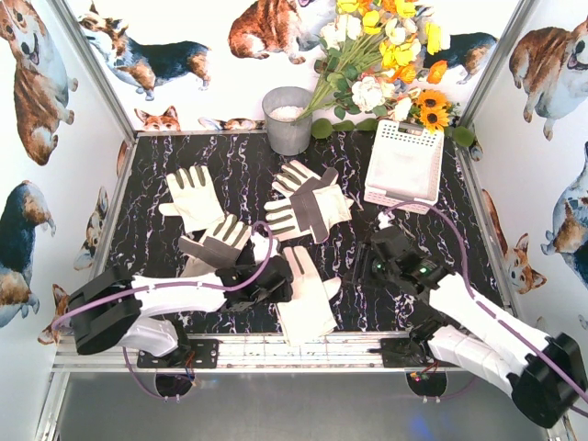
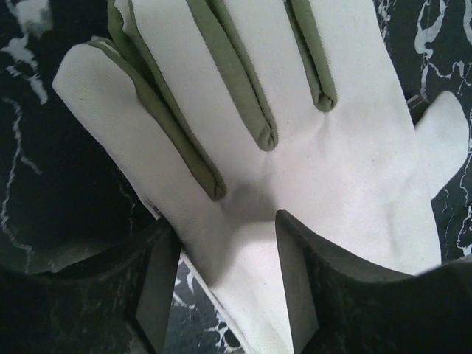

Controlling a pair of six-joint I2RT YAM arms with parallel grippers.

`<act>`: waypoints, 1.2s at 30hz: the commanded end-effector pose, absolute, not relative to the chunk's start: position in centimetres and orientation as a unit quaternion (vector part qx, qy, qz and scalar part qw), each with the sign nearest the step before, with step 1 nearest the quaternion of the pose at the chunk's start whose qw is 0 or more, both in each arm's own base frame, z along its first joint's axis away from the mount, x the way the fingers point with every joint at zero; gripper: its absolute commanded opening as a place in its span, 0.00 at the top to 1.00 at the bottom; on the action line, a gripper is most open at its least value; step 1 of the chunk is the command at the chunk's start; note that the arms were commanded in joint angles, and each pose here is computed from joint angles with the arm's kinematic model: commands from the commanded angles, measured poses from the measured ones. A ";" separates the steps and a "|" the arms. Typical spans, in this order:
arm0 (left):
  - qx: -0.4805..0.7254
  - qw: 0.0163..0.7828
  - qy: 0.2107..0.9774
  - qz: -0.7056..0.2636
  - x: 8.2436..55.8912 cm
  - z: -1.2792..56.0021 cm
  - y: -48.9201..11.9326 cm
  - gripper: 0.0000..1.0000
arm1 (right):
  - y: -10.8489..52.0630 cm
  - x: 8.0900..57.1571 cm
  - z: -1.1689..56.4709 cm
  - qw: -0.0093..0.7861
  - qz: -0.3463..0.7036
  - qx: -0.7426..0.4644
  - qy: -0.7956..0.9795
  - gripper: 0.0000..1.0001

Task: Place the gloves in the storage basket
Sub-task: Pair the glove with the glove, then pick up the glove from the center of the board.

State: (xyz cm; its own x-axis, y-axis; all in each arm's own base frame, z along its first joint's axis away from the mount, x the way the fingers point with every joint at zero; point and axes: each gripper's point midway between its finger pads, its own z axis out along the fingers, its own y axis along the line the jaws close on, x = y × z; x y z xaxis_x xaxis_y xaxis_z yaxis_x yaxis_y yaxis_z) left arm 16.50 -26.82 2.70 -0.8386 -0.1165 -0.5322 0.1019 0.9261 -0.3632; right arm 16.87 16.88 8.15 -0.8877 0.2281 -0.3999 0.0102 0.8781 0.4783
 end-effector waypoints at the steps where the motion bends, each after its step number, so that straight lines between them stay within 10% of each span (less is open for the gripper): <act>1: -0.001 0.290 0.942 -0.171 16.0 3.7 -25.3 0.50 | 16.7 17.6 11.5 0.270 0.249 0.051 0.929 0.52; 21: -0.041 0.268 0.932 -0.240 14.2 3.9 -24.8 0.40 | 22.6 12.7 8.5 0.135 0.377 0.005 0.916 0.59; 36: -0.052 0.256 0.937 -0.234 14.0 1.5 -24.4 0.69 | 24.5 12.9 5.4 0.119 0.370 0.011 0.921 0.84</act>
State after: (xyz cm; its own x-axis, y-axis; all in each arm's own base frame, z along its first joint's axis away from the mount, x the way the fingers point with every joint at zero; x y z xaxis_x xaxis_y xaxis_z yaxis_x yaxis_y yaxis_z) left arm 13.90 -24.67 2.26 -0.8633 -0.2144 -0.4569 0.0315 0.8806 -0.4728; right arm 11.65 22.89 4.68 -0.9831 0.0870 -0.1613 -0.0361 0.7707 0.6361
